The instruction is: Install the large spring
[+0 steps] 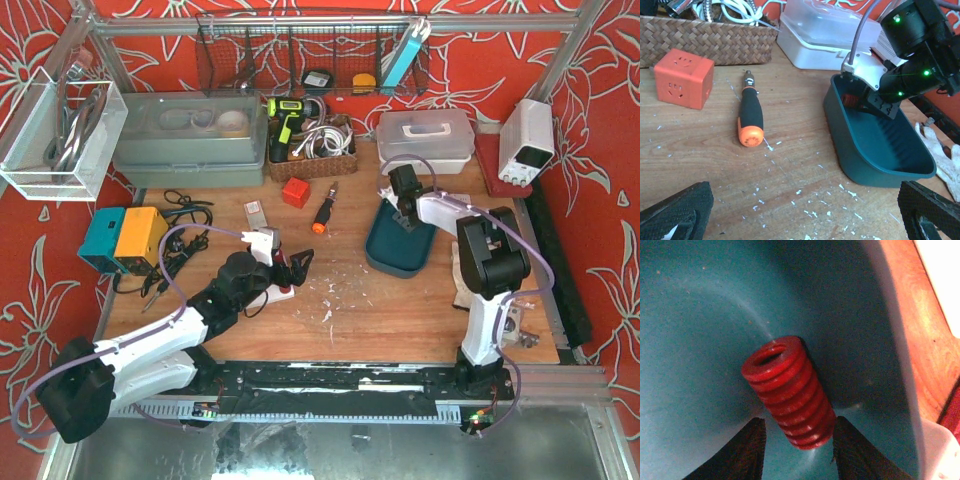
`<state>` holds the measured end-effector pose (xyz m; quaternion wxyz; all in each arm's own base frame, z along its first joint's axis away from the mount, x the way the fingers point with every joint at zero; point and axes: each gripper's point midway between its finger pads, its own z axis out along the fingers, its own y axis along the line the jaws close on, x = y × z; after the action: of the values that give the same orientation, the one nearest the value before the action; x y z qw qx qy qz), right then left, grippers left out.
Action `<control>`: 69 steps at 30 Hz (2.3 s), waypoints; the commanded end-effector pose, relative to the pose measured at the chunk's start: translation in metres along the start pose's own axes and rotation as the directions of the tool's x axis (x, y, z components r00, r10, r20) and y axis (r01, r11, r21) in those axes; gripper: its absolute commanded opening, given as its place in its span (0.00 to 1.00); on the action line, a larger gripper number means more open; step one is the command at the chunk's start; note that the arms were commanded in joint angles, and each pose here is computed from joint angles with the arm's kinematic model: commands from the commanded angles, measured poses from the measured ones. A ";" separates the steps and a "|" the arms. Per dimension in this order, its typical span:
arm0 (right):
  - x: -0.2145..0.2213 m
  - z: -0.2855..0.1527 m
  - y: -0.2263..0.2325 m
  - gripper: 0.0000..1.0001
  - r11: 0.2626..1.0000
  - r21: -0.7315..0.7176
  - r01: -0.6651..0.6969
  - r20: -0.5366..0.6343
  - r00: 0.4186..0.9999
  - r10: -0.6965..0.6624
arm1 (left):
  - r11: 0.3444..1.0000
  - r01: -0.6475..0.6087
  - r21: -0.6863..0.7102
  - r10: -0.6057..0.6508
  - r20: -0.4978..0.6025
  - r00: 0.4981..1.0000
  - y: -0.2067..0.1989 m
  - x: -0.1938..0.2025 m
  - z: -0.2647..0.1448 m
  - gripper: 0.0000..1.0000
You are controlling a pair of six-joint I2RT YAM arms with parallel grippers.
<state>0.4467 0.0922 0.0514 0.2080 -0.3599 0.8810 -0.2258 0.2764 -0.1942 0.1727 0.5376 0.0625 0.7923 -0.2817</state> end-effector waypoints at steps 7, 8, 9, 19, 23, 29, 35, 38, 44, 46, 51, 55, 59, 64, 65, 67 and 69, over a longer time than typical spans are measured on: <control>0.002 0.023 0.015 0.45 0.997 -0.072 0.036 -0.047 0.998 -0.040 | 1.000 -0.001 -0.019 0.002 0.044 0.999 0.001 -0.012 -0.004 1.00; 0.004 0.024 0.018 0.45 0.995 -0.099 0.031 -0.051 0.998 -0.036 | 1.000 0.000 -0.018 0.001 0.048 0.999 0.001 -0.013 -0.005 1.00; 0.005 0.025 0.021 0.46 0.992 -0.120 0.025 -0.051 0.998 -0.031 | 1.000 0.003 -0.017 -0.002 0.053 0.999 0.001 -0.014 -0.006 1.00; 0.014 0.026 0.036 0.49 0.973 -0.232 -0.002 -0.090 0.996 -0.019 | 1.000 0.017 -0.013 -0.016 0.083 0.996 0.000 -0.020 -0.012 1.00; 0.018 0.024 0.040 0.49 0.961 -0.278 0.004 -0.127 0.991 -0.041 | 1.000 0.017 -0.019 -0.016 0.091 0.996 0.001 -0.022 -0.014 1.00; 0.019 0.024 0.051 0.49 0.943 -0.332 -0.005 -0.121 0.992 -0.038 | 1.000 0.024 -0.016 -0.022 0.106 0.994 0.001 -0.025 -0.018 1.00; 0.018 0.029 0.044 0.47 0.958 -0.287 0.001 -0.125 0.991 -0.038 | 1.000 0.025 -0.016 -0.023 0.104 0.994 0.001 -0.024 -0.017 1.00; 0.017 0.028 0.043 0.44 0.958 -0.286 0.001 -0.116 0.993 -0.036 | 1.000 0.025 -0.019 -0.023 0.104 0.994 0.001 -0.025 -0.017 1.00; 0.016 0.023 0.042 0.32 0.956 -0.292 0.003 -0.107 0.994 -0.036 | 0.999 0.024 -0.040 -0.019 0.109 0.994 0.005 -0.025 -0.018 1.00; 0.013 0.018 0.039 0.28 0.958 -0.286 -0.007 -0.095 0.995 -0.021 | 0.999 0.022 -0.048 -0.017 0.105 0.994 0.007 -0.023 -0.017 1.00; 0.004 -0.004 0.029 0.19 0.960 -0.272 -0.060 -0.028 0.998 0.055 | 0.999 0.024 -0.046 -0.019 0.097 0.995 0.006 -0.024 -0.017 1.00; 0.001 -0.023 0.024 0.15 0.960 -0.257 -0.115 0.022 0.992 0.124 | 0.995 0.045 -0.087 -0.035 0.106 0.994 0.014 -0.023 -0.018 1.00; -0.005 -0.045 0.025 0.13 0.959 -0.224 -0.173 0.080 0.978 0.195 | 0.993 0.048 -0.111 -0.036 0.113 0.993 0.018 -0.024 -0.020 1.00; -0.022 -0.093 0.025 0.12 0.943 -0.209 -0.258 0.234 0.923 0.305 | 0.995 0.059 -0.076 -0.048 0.135 0.990 0.015 -0.024 -0.020 1.00; -0.025 -0.105 0.025 0.12 0.944 -0.201 -0.262 0.273 0.911 0.310 | 0.996 0.065 -0.064 -0.055 0.135 0.989 0.013 -0.024 -0.020 1.00; -0.035 -0.130 0.031 0.12 0.947 -0.198 -0.254 0.367 0.877 0.312 | 0.996 0.086 -0.039 -0.081 0.121 0.989 0.007 -0.025 -0.018 0.98; -0.046 -0.162 0.040 0.11 0.933 -0.264 -0.243 0.465 0.816 0.344 | 0.994 0.110 -0.004 -0.110 0.097 0.989 -0.001 -0.026 -0.017 0.93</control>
<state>0.3768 0.1580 0.1225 0.3264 -0.3094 0.8909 -0.0638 0.2748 -0.1697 0.1855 0.5654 0.0063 0.7798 -0.2689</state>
